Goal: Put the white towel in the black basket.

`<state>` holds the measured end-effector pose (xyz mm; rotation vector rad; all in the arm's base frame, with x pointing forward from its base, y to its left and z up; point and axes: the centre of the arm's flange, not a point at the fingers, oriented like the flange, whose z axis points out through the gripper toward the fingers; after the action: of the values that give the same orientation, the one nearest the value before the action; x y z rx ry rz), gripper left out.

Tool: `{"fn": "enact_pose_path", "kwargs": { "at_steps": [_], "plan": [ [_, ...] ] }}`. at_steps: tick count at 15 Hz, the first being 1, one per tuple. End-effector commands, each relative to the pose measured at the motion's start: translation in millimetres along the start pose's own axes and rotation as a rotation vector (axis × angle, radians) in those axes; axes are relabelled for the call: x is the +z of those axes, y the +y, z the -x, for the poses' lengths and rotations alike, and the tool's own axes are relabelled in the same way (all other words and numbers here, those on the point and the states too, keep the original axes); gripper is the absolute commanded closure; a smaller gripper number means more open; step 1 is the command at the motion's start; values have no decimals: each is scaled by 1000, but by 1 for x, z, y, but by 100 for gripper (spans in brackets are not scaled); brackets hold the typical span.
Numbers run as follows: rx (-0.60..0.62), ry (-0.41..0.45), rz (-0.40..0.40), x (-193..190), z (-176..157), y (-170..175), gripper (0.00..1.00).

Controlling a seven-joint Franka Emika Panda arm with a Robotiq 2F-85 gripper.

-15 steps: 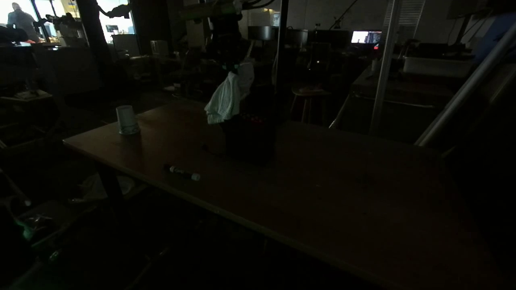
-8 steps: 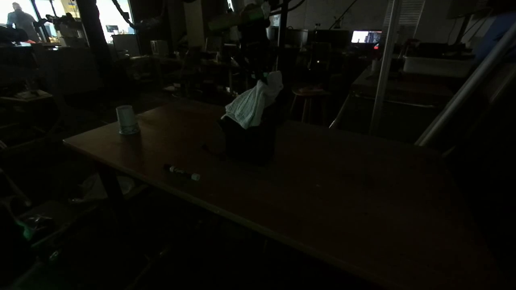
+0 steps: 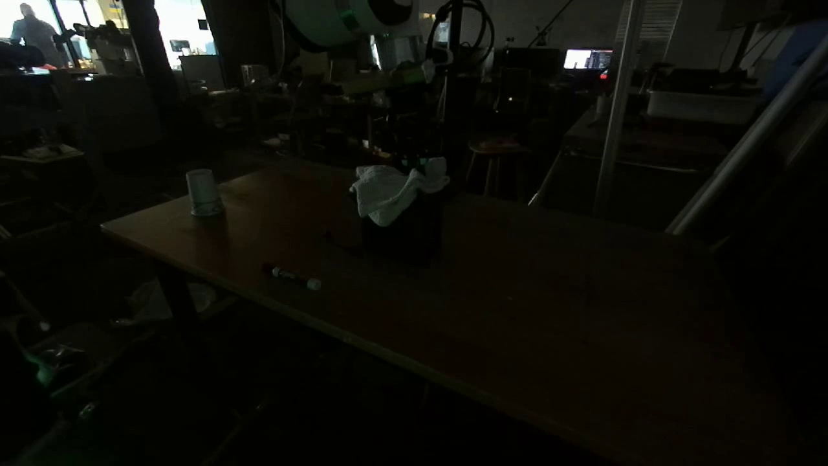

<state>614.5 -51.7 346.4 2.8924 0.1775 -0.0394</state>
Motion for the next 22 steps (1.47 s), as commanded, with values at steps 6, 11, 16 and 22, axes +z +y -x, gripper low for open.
{"fn": "enact_pose_path", "kwargs": {
  "at_steps": [6,11,16,22],
  "plan": [
    [-13,-69,-24,-14,25,-35,97],
    [-42,-81,-81,16,23,-42,97],
    [-64,-35,-282,42,15,-27,97],
    [-133,-33,-468,83,15,-24,97]
  ]
}}
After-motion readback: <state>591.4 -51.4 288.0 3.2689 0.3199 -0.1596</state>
